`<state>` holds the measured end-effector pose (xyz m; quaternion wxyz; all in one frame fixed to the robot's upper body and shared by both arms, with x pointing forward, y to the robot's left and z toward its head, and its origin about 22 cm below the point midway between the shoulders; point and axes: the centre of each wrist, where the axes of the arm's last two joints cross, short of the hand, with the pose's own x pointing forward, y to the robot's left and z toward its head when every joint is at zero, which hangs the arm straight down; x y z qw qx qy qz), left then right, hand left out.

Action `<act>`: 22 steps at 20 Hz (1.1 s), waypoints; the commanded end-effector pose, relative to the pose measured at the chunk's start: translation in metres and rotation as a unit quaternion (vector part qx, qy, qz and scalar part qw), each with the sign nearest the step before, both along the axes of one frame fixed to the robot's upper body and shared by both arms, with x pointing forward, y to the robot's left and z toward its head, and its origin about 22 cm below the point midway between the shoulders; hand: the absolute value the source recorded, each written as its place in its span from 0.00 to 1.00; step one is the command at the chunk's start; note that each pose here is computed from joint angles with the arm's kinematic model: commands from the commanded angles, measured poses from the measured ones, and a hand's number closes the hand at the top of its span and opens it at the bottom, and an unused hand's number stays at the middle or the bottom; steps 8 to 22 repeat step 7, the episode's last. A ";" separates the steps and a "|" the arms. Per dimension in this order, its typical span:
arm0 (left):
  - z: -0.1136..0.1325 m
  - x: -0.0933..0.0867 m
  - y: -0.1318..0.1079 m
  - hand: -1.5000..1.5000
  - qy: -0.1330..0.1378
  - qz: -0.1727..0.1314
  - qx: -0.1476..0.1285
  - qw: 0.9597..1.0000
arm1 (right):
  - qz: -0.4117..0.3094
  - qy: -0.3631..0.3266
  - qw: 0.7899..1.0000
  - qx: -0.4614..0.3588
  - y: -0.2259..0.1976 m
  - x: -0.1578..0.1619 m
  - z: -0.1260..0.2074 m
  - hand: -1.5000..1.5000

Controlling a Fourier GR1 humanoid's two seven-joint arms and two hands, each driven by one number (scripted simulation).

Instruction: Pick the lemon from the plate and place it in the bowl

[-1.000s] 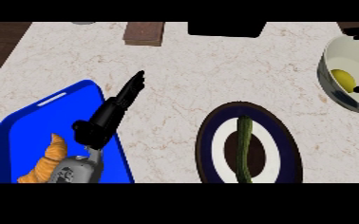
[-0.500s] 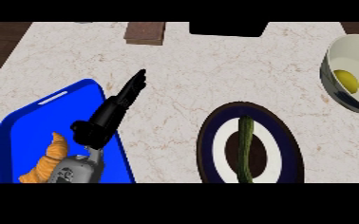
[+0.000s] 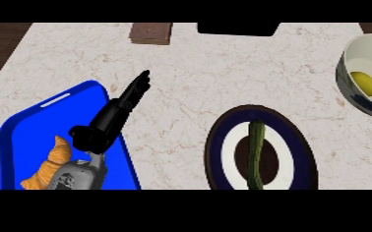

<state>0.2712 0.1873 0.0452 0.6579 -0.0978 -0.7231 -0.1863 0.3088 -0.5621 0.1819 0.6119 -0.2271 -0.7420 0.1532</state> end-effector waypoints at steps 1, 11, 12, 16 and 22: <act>0.003 0.001 0.006 0.50 -0.006 0.001 -0.002 1.000 | 0.016 -0.011 0.999 0.031 -0.017 -0.022 -0.002 0.00; 0.001 0.002 0.006 0.50 -0.002 0.003 0.003 1.000 | 0.024 0.003 0.999 0.040 -0.026 -0.034 -0.001 0.00; 0.001 0.002 0.006 0.50 -0.002 0.003 0.003 1.000 | 0.024 0.003 0.999 0.040 -0.026 -0.034 -0.001 0.00; 0.001 0.002 0.006 0.50 -0.002 0.003 0.003 1.000 | 0.024 0.003 0.999 0.040 -0.026 -0.034 -0.001 0.00; 0.001 0.002 0.006 0.50 -0.002 0.003 0.003 1.000 | 0.024 0.003 0.999 0.040 -0.026 -0.034 -0.001 0.00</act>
